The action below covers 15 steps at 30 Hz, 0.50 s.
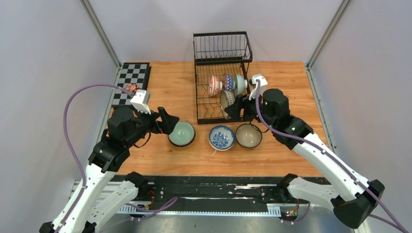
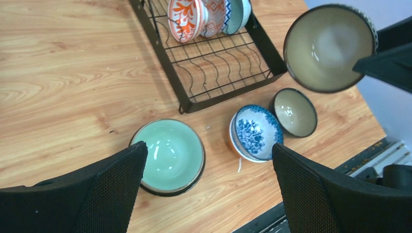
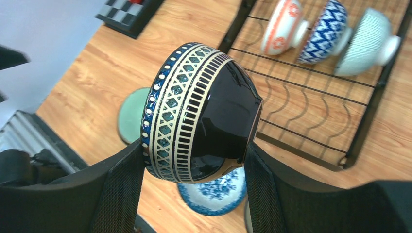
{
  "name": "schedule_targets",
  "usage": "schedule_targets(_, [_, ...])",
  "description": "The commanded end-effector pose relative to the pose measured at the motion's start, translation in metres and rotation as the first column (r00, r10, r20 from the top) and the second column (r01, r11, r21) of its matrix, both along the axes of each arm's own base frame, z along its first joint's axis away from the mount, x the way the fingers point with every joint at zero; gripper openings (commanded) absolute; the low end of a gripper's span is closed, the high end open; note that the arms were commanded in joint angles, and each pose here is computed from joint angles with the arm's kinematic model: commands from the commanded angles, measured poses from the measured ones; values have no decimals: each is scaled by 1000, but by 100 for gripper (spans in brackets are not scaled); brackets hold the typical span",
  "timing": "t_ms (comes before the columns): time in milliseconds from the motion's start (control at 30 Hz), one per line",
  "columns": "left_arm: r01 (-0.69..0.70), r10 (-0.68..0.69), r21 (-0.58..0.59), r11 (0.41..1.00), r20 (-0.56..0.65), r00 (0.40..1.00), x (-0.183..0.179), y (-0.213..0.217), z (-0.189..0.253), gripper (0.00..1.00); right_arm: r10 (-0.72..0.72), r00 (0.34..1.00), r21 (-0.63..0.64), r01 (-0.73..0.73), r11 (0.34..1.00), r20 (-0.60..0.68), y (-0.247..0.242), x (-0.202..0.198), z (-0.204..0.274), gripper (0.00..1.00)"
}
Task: Load the bowls into the dish rack
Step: Place the bowl in the dish rack.
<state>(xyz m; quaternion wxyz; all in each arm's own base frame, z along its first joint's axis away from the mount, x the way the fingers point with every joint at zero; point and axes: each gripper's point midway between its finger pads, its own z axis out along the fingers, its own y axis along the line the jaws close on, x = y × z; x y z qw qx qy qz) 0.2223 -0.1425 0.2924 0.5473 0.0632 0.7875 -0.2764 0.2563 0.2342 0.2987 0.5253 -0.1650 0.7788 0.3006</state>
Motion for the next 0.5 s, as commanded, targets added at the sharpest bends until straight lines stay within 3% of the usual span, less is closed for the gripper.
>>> schedule_targets(0, [-22, 23, 99, 995, -10, 1000, -11, 18, -7, 100, -57, 997, -44, 59, 997, 55, -22, 24, 16, 3])
schedule_targets(467, [6, 1, 137, 991, -50, 999, -28, 23, -38, 100, -202, 979, -268, 193, 944, -7, -63, 86, -32, 3])
